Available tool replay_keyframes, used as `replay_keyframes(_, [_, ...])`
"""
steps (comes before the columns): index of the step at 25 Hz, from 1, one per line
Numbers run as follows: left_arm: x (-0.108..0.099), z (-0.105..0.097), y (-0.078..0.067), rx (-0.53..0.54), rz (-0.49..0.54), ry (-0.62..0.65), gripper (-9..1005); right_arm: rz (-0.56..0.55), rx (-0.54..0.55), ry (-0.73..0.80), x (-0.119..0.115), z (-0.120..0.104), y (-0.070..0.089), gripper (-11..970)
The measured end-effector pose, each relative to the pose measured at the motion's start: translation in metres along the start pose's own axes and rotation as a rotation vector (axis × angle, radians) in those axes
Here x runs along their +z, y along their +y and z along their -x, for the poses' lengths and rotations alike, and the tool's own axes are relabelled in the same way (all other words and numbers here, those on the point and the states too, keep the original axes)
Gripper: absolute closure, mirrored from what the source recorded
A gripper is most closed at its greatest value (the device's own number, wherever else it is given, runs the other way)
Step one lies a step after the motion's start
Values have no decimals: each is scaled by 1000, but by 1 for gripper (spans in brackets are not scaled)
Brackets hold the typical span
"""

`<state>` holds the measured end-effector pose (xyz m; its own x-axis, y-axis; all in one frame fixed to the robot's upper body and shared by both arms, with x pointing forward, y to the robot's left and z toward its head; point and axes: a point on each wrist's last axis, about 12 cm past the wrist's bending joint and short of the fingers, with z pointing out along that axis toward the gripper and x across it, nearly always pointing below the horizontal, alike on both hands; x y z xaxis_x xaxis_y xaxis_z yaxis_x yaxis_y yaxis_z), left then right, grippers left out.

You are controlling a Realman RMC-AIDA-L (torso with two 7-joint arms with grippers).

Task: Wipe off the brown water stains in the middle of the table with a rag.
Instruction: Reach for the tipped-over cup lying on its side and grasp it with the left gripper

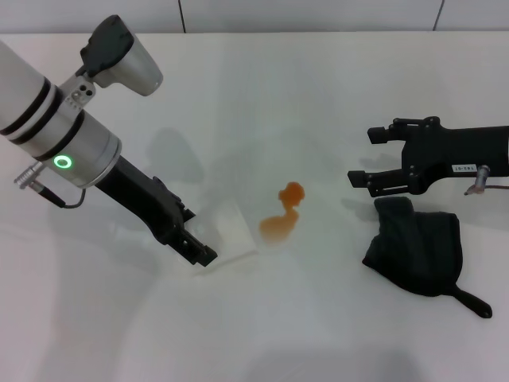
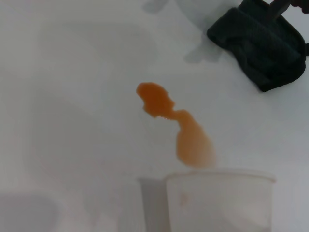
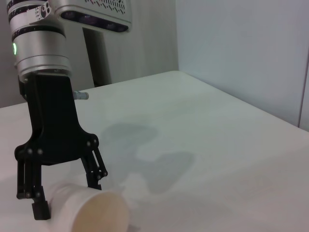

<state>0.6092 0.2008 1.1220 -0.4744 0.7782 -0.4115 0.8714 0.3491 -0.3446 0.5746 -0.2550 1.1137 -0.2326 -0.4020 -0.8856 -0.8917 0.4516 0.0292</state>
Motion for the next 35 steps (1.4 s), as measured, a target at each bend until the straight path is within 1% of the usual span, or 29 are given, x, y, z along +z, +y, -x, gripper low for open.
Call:
replay_keyframes(14, [9,7,-1,34,5,17,135,-3,6,2,-1,-2,0,102])
replay_keyframes(35, [14,11,4,34,49,13,215,0,10,3,0,-2,0,101])
